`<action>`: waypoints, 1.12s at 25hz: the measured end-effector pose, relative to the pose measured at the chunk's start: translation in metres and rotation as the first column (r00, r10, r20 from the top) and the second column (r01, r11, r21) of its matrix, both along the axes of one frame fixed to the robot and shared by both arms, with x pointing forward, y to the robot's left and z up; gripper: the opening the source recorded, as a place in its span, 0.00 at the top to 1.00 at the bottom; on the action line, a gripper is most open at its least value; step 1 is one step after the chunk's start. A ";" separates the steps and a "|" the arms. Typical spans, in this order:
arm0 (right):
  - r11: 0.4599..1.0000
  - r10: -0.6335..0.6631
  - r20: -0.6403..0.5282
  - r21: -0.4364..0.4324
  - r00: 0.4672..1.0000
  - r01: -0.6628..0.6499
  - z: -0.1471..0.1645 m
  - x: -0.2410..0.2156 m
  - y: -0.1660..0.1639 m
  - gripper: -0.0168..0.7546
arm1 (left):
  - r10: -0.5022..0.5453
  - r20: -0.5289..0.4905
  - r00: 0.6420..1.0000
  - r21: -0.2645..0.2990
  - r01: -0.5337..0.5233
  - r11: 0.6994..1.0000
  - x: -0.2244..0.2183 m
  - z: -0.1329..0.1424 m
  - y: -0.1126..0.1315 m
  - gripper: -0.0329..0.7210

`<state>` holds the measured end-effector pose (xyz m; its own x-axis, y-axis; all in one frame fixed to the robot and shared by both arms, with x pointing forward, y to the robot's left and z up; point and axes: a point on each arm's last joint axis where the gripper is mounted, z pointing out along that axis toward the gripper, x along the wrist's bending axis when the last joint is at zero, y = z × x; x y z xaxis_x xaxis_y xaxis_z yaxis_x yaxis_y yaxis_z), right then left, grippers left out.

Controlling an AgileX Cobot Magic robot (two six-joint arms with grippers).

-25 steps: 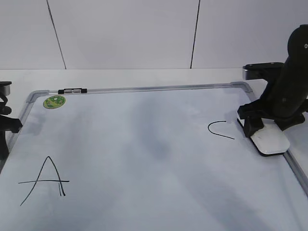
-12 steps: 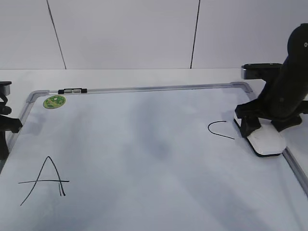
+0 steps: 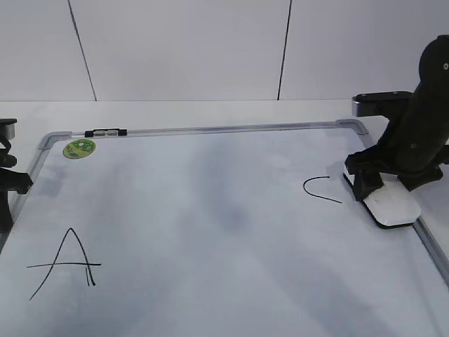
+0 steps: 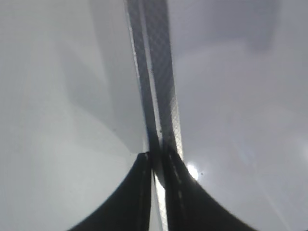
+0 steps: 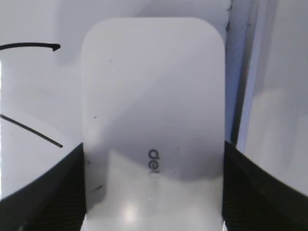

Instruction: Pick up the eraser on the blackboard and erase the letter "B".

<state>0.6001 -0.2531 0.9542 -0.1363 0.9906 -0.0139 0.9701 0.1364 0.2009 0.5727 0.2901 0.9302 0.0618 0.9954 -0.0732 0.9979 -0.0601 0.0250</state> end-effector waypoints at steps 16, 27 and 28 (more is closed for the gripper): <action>1.000 0.001 0.000 -0.001 1.000 -0.001 0.000 0.000 0.000 0.26 | 0.000 0.000 1.000 0.000 0.000 1.000 0.000 0.000 0.000 0.91; 1.000 0.001 0.000 -0.001 1.000 -0.001 0.000 0.000 0.000 0.26 | 0.000 0.000 1.000 0.000 0.000 1.000 0.000 0.000 0.000 0.91; 1.000 0.001 0.000 -0.001 1.000 -0.001 0.000 0.000 0.000 0.26 | 0.000 0.000 1.000 0.000 0.000 1.000 0.000 0.000 0.000 0.91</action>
<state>0.6001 -0.2532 0.9542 -0.1371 0.9904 -0.0152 0.9699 0.1373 0.2009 0.5727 0.2901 0.9302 0.0618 0.9954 -0.0732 0.9979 -0.0601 0.0250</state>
